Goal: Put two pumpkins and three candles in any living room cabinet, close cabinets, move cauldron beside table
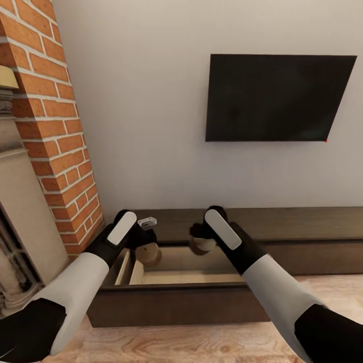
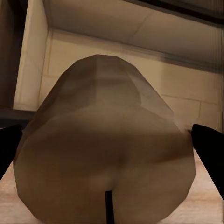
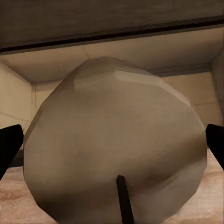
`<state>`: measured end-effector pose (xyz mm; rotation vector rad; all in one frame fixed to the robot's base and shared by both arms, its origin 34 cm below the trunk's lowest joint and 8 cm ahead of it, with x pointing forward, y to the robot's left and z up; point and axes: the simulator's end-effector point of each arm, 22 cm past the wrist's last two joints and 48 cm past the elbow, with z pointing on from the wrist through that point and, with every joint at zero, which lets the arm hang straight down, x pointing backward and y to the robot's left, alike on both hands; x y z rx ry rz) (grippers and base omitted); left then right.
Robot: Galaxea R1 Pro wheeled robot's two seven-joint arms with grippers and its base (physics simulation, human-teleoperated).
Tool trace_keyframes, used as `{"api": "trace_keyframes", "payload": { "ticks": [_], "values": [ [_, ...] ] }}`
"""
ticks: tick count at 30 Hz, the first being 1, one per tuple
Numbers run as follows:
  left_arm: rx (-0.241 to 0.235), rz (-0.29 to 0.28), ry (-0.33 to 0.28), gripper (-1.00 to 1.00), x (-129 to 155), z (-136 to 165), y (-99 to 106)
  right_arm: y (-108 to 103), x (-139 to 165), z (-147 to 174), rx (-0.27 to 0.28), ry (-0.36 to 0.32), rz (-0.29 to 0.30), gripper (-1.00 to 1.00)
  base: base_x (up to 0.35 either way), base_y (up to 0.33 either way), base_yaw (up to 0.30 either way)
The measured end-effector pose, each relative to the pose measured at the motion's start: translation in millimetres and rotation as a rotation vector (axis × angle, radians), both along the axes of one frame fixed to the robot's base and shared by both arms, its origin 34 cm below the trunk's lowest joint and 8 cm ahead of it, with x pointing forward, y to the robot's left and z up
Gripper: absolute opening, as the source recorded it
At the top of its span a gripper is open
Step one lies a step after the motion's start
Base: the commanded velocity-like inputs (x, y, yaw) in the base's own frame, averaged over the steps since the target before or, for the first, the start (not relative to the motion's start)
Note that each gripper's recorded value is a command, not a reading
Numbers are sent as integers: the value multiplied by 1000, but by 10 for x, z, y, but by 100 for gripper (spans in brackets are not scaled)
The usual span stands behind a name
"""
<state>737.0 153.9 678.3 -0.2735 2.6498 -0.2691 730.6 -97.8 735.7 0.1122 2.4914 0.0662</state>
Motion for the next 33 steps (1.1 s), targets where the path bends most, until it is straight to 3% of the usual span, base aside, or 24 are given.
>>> {"api": "trace_keyframes", "payload": {
  "ticks": [7,12,18,25,30,33],
  "values": [
    [8,-31,-12,-100,-33,-156,-73,109,-24,-174,13,-20,14,-100,0,0,0],
    [13,-9,-41,-100,-1,-244,-74,149,-75,-566,25,21,20,-100,0,0,0],
    [41,7,-81,-100,29,-362,-68,290,-124,-869,11,-1,51,-100,0,0,0],
    [59,14,-98,-100,18,-516,-28,302,-129,-1007,19,-24,39,-100,0,0,0],
    [62,20,-106,-100,3,-621,-20,226,-95,-1075,-16,-59,27,-100,0,0,0],
    [109,14,-121,-100,6,-685,41,202,-92,-1124,-28,-71,25,-100,0,0,0]
  ]
}}
